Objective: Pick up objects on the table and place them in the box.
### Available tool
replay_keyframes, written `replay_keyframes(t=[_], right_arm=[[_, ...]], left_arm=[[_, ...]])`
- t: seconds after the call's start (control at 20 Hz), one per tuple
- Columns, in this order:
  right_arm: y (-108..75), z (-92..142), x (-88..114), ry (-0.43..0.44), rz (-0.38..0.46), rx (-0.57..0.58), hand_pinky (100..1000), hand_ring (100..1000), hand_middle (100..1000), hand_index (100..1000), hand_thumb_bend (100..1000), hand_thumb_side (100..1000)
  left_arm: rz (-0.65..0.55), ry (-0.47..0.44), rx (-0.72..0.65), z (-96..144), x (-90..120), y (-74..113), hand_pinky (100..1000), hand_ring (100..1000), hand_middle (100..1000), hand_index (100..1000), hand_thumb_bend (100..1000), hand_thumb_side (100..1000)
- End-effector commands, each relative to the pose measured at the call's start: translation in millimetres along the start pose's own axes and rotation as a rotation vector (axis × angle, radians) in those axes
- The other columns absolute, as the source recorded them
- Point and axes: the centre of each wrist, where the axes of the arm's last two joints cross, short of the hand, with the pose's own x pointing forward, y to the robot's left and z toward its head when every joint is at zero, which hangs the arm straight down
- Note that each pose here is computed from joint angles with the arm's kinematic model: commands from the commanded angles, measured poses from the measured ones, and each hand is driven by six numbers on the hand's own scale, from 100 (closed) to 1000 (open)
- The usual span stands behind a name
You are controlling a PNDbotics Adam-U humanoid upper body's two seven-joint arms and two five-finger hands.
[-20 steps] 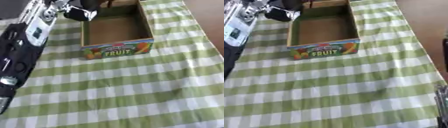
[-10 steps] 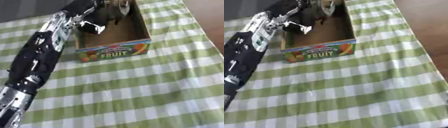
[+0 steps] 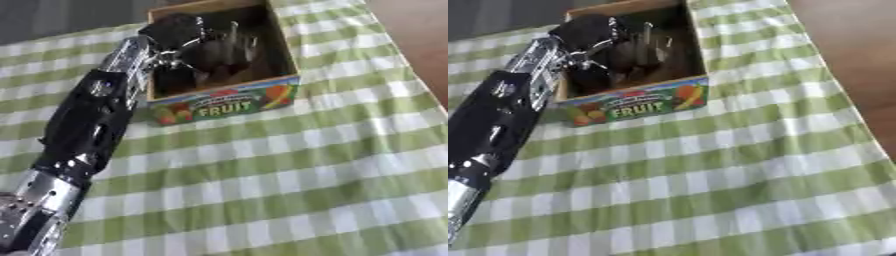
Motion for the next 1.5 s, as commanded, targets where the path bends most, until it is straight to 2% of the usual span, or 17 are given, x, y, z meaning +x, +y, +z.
replay_keyframes(t=[0.05, 0.15, 0.3, 0.35, 0.45, 0.55, 0.6, 0.65, 0.75, 0.8, 0.85, 0.95, 1.15, 1.3, 1.45, 1.5], right_arm=[[0.3, -4.2, 6.9, -0.026, -0.02, 0.006, 826, 664, 643, 801, 100, 633], [0.7, -4.0, 6.9, -0.024, -0.022, 0.009, 826, 665, 643, 801, 100, 631], [1.6, -3.4, 7.1, -0.022, -0.027, 0.017, 827, 665, 643, 801, 100, 631], [1.8, -3.2, 7.1, -0.021, -0.028, 0.019, 827, 665, 643, 801, 100, 631], [1.6, -2.9, 7.0, -0.02, -0.029, 0.022, 827, 665, 643, 801, 100, 629], [1.9, -2.4, 6.9, -0.019, -0.03, 0.028, 827, 665, 643, 801, 100, 627], [2.0, -2.2, 6.9, -0.018, -0.031, 0.031, 827, 665, 643, 801, 100, 627], [2.1, -2.0, 6.9, -0.018, -0.032, 0.033, 827, 665, 643, 801, 100, 626], [2.1, -1.9, 6.8, -0.017, -0.032, 0.034, 827, 665, 643, 801, 100, 626], [2.1, -1.8, 6.8, -0.017, -0.033, 0.035, 828, 665, 643, 801, 100, 626], [2.1, -1.7, 6.7, -0.016, -0.033, 0.035, 828, 665, 643, 801, 100, 626], [2.0, -1.0, 6.4, -0.014, -0.033, 0.037, 828, 666, 643, 801, 100, 621], [0.7, -0.7, 5.6, -0.012, -0.027, 0.032, 829, 666, 643, 802, 100, 621], [-0.7, -0.6, 4.8, -0.01, -0.021, 0.026, 829, 667, 644, 802, 100, 623], [-2.1, -0.9, 4.2, -0.009, -0.015, 0.017, 829, 667, 644, 802, 100, 624], [-2.2, -0.9, 4.2, -0.009, -0.014, 0.016, 829, 667, 644, 802, 100, 624]], left_arm=[[-0.029, 0.009, 0.01, -1.8, -3.6, 7.3, 710, 703, 633, 704, 100, 258], [-0.046, 0.011, 0.02, -2.7, -4.2, 12.3, 729, 721, 655, 803, 100, 221], [-0.116, 0.027, 0.046, -3.8, -4.3, 23.1, 779, 755, 679, 885, 126, 133], [-0.14, 0.037, 0.053, -3.8, -4.2, 25.0, 800, 770, 694, 905, 219, 203], [-0.188, 0.056, 0.058, -3.7, -4.5, 27.4, 847, 803, 720, 944, 518, 478], [-0.224, 0.084, 0.074, -3.0, -5.5, 29.6, 849, 808, 721, 938, 683, 647], [-0.232, 0.109, 0.093, -2.5, -6.3, 31.1, 852, 811, 723, 938, 720, 686], [-0.235, 0.133, 0.113, -2.4, -6.6, 32.0, 851, 815, 725, 941, 812, 793], [-0.233, 0.178, 0.157, -1.8, -7.6, 34.7, 850, 816, 725, 944, 862, 825], [-0.23, 0.2, 0.187, -1.4, -8.4, 37.7, 843, 814, 723, 943, 885, 806], [-0.227, 0.222, 0.22, -0.8, -8.8, 40.3, 842, 814, 723, 943, 884, 803], [-0.202, 0.251, 0.31, 0.4, -8.3, 47.6, 822, 807, 726, 936, 824, 804], [-0.124, 0.261, 0.452, 5.6, -7.0, 66.2, 803, 802, 734, 910, 760, 795], [-0.06, 0.255, 0.535, 15.2, -5.6, 83.9, 776, 792, 744, 883, 671, 793], [0.061, 0.218, 0.596, 26.4, -1.4, 97.7, 738, 777, 750, 864, 630, 796], [0.105, 0.2, 0.615, 30.7, -0.1, 102.8, 716, 767, 750, 850, 575, 795]])
